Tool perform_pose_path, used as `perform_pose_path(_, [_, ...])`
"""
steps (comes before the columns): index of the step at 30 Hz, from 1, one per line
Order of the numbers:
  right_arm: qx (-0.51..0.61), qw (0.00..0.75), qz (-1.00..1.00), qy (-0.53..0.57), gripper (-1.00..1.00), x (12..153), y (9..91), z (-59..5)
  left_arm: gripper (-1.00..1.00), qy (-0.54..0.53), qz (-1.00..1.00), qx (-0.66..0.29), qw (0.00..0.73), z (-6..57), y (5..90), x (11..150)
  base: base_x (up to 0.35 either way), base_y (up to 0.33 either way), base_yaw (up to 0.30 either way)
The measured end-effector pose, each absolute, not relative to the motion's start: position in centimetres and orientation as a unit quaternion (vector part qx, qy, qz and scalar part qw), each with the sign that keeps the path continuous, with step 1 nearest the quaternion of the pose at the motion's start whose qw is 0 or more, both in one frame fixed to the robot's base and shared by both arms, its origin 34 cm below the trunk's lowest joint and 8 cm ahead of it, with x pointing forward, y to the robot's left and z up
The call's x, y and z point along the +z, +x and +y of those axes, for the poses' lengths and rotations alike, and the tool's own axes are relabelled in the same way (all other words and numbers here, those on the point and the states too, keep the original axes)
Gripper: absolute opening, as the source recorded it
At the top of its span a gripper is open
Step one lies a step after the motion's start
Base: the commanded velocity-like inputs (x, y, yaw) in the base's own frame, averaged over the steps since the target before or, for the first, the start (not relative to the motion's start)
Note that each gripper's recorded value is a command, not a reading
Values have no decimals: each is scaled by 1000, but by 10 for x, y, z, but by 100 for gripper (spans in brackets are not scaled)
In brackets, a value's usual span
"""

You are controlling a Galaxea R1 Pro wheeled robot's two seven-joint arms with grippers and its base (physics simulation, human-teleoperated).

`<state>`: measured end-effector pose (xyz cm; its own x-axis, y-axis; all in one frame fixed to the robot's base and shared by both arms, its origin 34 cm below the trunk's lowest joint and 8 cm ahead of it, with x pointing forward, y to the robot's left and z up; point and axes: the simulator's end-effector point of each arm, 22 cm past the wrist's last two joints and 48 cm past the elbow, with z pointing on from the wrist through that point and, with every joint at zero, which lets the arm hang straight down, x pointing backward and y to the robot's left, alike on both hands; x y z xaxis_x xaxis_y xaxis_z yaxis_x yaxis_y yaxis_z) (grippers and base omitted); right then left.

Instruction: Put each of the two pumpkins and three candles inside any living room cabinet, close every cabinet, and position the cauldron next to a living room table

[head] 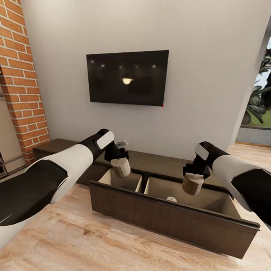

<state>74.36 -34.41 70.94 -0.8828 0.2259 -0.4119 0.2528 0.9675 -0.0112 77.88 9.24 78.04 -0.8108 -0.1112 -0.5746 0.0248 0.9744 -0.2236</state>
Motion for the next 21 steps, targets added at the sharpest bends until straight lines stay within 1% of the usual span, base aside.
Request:
perform_pose_path(2, [-35,208,970,122,-100,710,743,-344,-100,-29,952,-72,295,110,775,771,0,0,-45])
perform_pose_path(3, [-39,208,970,121,-100,710,743,-345,-100,-31,955,-70,287,112,772,767,0,0,-22])
perform_pose_path(7, [-43,207,970,119,-100,710,742,-346,-100,-29,959,-75,271,112,766,760,0,0,-6])
perform_pose_path(10, [-58,203,970,120,-100,707,739,-356,-100,-20,956,-114,270,95,765,763,0,0,-17])
perform_pose_path(12, [-53,202,970,124,-100,705,738,-355,-100,-16,954,-133,268,86,764,763,0,0,-203])
perform_pose_path(21, [-58,201,970,123,-100,703,738,-356,-100,-30,960,-125,250,98,759,745,0,0,-256])
